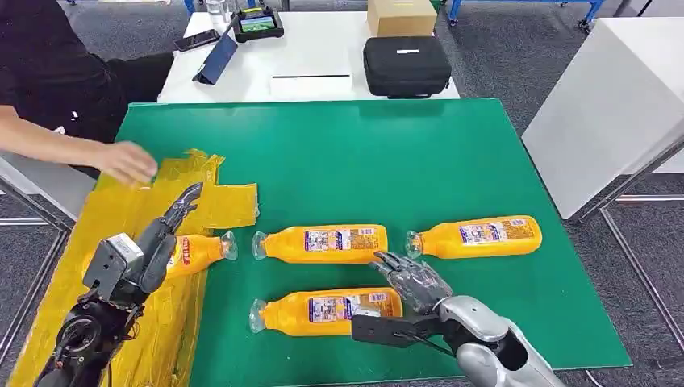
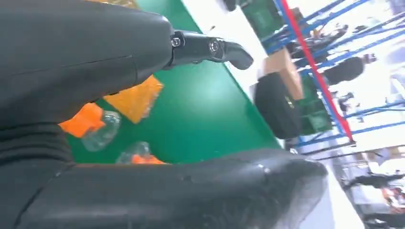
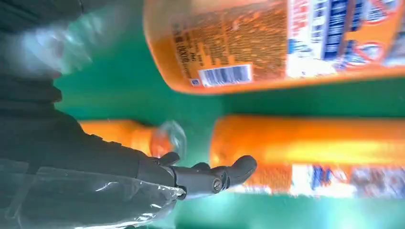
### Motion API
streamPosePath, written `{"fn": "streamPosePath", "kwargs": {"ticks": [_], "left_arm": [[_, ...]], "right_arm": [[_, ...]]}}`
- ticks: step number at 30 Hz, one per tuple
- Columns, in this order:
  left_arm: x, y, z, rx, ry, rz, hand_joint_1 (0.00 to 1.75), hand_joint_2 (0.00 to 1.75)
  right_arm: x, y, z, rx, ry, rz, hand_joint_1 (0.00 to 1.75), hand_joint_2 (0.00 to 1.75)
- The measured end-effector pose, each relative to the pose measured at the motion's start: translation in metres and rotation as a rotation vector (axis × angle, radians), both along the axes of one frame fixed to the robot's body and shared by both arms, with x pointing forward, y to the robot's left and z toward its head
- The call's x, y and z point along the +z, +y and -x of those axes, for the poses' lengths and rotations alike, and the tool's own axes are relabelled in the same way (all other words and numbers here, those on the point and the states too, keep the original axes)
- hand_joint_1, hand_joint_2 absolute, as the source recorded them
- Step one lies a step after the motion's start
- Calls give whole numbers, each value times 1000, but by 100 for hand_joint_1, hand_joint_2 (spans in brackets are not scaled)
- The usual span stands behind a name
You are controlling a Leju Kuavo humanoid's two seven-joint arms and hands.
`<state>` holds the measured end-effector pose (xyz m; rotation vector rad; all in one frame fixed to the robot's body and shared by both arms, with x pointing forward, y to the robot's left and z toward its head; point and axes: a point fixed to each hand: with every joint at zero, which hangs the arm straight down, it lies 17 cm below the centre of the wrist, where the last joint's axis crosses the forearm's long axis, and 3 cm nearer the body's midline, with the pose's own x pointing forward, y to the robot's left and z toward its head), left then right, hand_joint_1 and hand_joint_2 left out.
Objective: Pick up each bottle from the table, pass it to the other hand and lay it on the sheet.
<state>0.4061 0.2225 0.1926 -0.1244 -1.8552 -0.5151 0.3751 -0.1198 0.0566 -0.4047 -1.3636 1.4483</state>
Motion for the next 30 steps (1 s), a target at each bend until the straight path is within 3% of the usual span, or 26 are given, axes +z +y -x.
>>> {"fn": "streamPosePath", "kwargs": {"ticks": [6, 16, 30], "left_arm": [[14, -10, 3, -18, -25, 40, 0, 0], [23, -17, 6, -33, -40, 64, 0, 0], [31, -23, 3, -45, -42, 92, 0, 0]], "right_arm": [[17, 33, -12, 44, -40, -20, 0, 175], [26, 74, -3, 112, -21, -75, 0, 175], [-5, 89, 25, 192, 94, -10, 0, 175]]}}
